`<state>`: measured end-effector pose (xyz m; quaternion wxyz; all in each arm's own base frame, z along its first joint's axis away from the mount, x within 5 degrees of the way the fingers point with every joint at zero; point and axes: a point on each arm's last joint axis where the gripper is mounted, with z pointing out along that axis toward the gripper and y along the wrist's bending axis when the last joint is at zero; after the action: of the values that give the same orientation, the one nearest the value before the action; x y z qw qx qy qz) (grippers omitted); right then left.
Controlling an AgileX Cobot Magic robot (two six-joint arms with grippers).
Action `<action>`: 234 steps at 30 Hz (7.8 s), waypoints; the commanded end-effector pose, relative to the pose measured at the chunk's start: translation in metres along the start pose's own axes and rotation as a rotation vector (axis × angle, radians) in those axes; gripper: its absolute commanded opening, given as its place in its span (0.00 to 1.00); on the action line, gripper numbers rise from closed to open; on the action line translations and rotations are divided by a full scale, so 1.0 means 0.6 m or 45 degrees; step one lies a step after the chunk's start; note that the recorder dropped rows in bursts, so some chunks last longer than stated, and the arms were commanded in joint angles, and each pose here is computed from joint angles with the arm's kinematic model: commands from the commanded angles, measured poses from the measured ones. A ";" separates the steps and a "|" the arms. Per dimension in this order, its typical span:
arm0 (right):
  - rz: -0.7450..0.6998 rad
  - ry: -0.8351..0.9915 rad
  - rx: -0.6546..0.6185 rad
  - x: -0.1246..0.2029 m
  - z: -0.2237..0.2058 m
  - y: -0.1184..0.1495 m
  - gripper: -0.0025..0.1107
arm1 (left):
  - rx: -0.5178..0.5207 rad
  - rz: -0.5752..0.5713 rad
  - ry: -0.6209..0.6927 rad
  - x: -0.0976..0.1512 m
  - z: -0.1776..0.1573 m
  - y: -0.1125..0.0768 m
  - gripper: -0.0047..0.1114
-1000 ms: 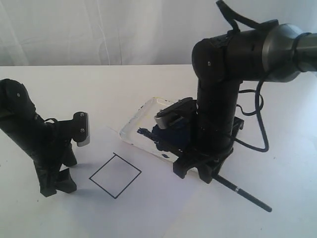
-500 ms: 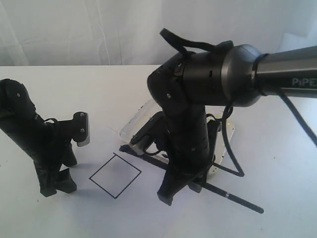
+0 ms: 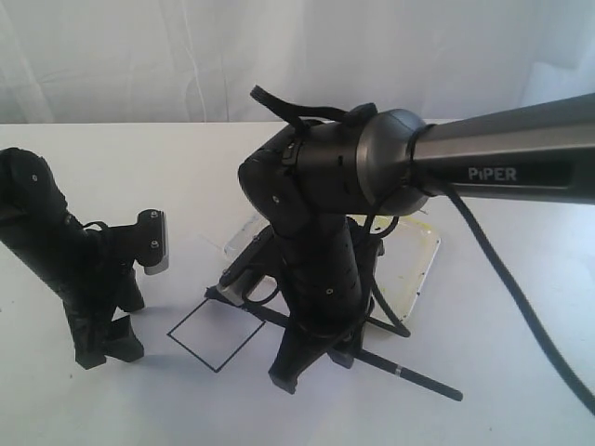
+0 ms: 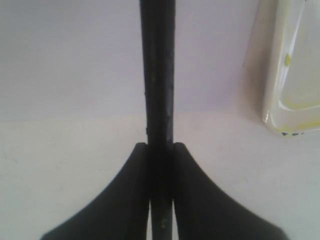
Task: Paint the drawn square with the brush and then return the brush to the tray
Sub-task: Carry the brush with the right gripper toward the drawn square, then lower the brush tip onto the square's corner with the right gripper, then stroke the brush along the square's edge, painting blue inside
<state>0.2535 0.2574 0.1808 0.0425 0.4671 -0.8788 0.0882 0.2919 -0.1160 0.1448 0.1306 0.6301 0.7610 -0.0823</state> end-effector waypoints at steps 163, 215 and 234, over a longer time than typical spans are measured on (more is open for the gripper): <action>-0.084 0.006 -0.051 -0.005 0.000 0.069 0.02 | 0.059 0.007 0.031 0.004 0.008 -0.009 0.65; -0.094 0.073 -0.035 -0.014 0.030 0.071 0.02 | 0.059 0.007 0.031 0.004 0.008 -0.009 0.65; -0.091 0.083 -0.034 -0.012 0.033 0.072 0.02 | 0.062 0.003 0.032 0.004 0.008 -0.009 0.65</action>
<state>0.2227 0.2840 0.1570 0.0782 0.4921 -0.8631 0.0819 0.2919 -0.1160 0.1448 0.1306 0.6301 0.7610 -0.0823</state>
